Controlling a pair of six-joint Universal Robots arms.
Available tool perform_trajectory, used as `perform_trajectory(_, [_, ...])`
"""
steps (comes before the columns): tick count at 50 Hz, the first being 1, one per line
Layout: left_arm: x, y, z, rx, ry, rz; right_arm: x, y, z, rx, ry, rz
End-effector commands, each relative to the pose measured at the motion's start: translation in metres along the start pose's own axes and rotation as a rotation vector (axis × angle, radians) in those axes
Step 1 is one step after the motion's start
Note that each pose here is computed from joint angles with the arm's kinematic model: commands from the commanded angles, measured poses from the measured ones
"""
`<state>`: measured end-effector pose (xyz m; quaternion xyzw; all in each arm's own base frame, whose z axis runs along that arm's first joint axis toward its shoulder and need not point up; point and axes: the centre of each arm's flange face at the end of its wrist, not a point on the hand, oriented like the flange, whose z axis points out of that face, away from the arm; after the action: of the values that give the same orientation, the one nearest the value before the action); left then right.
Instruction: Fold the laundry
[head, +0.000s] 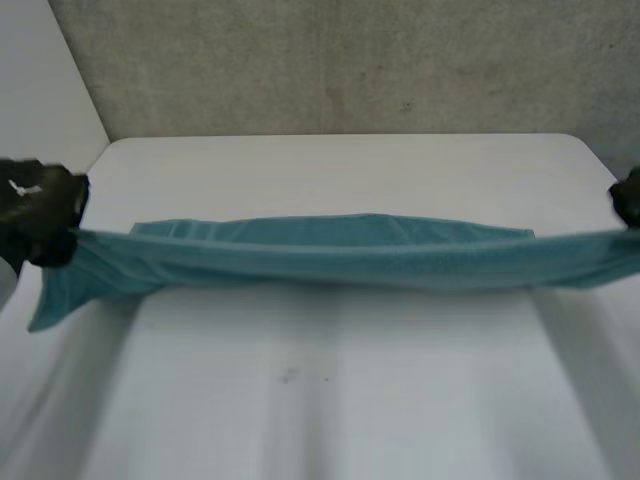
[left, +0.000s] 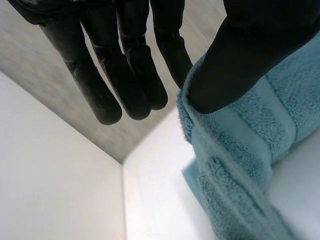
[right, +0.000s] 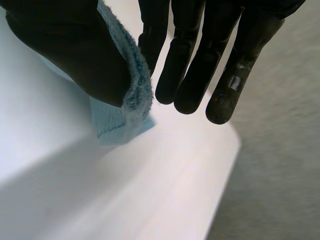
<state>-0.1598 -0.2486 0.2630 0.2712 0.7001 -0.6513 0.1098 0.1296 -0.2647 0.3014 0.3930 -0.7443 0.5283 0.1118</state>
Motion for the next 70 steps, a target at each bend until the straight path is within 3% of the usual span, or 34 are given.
perform_trajectory(1, [0.026, 0.052, 0.045, -0.186, 0.129, 0.049, -0.034, 0.032, 0.057, -0.117, -0.122, -0.024])
perform_trajectory(6, [0.032, 0.059, 0.075, -0.191, 0.15, 0.069, -0.037, 0.035, 0.095, -0.181, -0.067, -0.08])
perform_trajectory(11, [0.027, 0.023, 0.13, -0.029, 0.104, 0.133, -0.024, 0.003, 0.128, -0.105, 0.055, -0.126])
perform_trajectory(13, [0.018, 0.006, 0.144, 0.04, 0.063, 0.153, 0.0, -0.03, 0.137, -0.005, 0.179, -0.137])
perform_trajectory(17, [-0.012, -0.044, 0.166, 0.245, -0.081, 0.177, 0.059, -0.1, 0.125, 0.269, 0.483, -0.064])
perform_trajectory(18, [-0.035, -0.085, 0.172, 0.433, -0.217, 0.183, 0.08, -0.125, 0.112, 0.394, 0.587, -0.013])
perform_trajectory(21, [-0.048, -0.112, 0.168, 0.562, -0.304, 0.169, 0.1, -0.144, 0.099, 0.526, 0.676, 0.047])
perform_trajectory(24, [-0.077, -0.155, 0.145, 0.763, -0.447, 0.064, 0.106, -0.161, 0.078, 0.622, 0.718, 0.077])
perform_trajectory(29, [-0.074, -0.14, 0.142, 0.714, -0.402, -0.024, 0.089, -0.145, 0.069, 0.562, 0.643, 0.068])
perform_trajectory(33, [-0.044, -0.1, 0.149, 0.595, -0.264, -0.041, 0.058, -0.112, 0.091, 0.468, 0.518, 0.072])
perform_trajectory(40, [-0.014, -0.052, 0.151, 0.462, -0.173, -0.049, 0.015, -0.069, 0.115, 0.354, 0.395, 0.076])
perform_trajectory(46, [0.032, 0.02, 0.151, 0.277, -0.052, -0.063, -0.01, -0.04, 0.128, 0.27, 0.303, 0.082])
perform_trajectory(49, [0.053, 0.051, 0.149, 0.206, 0.006, -0.063, -0.048, 0.004, 0.153, 0.134, 0.185, 0.093])
perform_trajectory(53, [0.071, 0.078, 0.141, 0.127, 0.058, -0.07, -0.062, 0.024, 0.16, 0.071, 0.14, 0.102])
perform_trajectory(59, [0.076, 0.091, 0.121, 0.058, 0.086, -0.077, -0.074, 0.039, 0.148, -0.005, 0.082, 0.087])
perform_trajectory(70, [0.047, 0.081, 0.054, -0.124, 0.111, 0.0, -0.054, 0.057, 0.061, -0.289, -0.085, -0.172])
